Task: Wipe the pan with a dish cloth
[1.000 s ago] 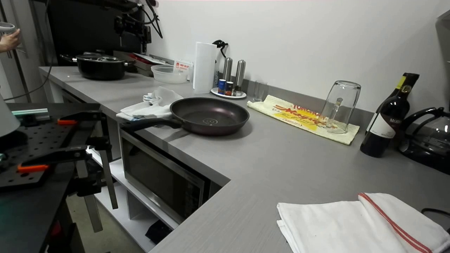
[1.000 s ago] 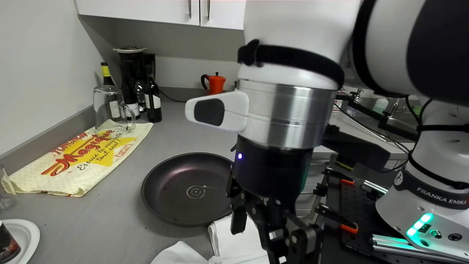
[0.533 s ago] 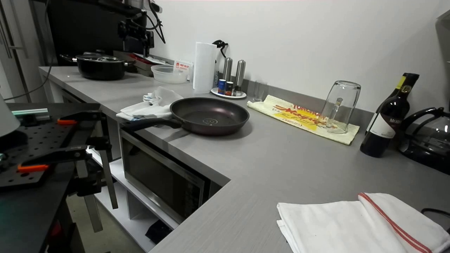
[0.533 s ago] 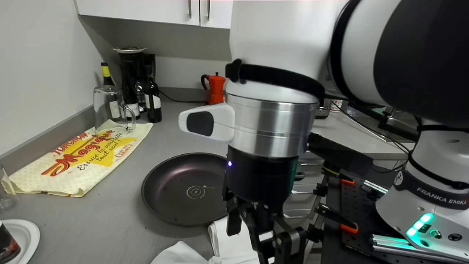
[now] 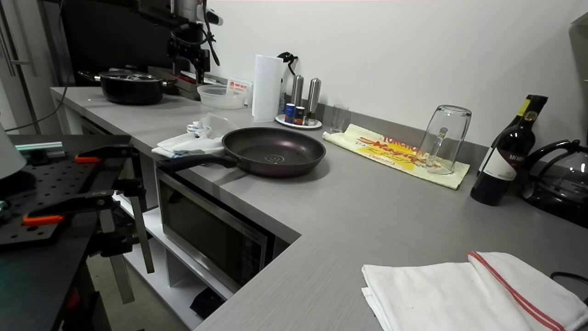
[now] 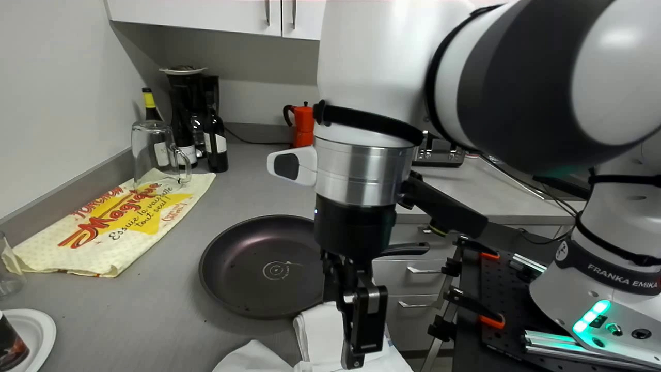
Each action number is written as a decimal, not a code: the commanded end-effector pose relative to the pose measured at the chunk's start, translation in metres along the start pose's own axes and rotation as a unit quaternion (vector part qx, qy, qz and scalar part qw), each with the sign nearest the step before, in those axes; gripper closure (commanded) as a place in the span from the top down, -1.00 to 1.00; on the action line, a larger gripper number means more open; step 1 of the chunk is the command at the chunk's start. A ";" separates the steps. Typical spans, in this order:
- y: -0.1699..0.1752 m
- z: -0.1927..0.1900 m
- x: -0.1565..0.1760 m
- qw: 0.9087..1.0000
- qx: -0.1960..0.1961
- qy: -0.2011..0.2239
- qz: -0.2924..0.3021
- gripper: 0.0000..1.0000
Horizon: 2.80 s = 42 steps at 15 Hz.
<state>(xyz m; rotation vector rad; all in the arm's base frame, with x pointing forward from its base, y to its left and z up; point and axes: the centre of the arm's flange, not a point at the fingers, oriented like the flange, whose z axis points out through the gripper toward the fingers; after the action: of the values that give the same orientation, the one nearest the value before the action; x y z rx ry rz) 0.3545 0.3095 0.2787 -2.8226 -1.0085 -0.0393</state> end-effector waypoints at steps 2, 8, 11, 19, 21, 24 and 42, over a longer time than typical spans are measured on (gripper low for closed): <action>0.021 0.021 0.025 0.998 0.018 0.021 0.053 1.00; 0.011 0.057 0.050 0.999 0.025 0.027 0.036 1.00; 0.011 0.078 0.054 1.000 0.019 0.018 0.017 1.00; 0.026 0.134 0.073 1.000 -0.014 -0.003 0.002 1.00; 0.028 0.141 0.080 1.000 -0.021 0.001 0.010 1.00; 0.032 0.150 0.086 0.999 -0.029 0.001 0.020 1.00; 0.002 0.159 0.074 0.999 0.013 -0.025 0.038 -1.00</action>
<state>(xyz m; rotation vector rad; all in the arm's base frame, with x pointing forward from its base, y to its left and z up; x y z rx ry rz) 0.4118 0.3720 0.1160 -2.8545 -0.9351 0.0507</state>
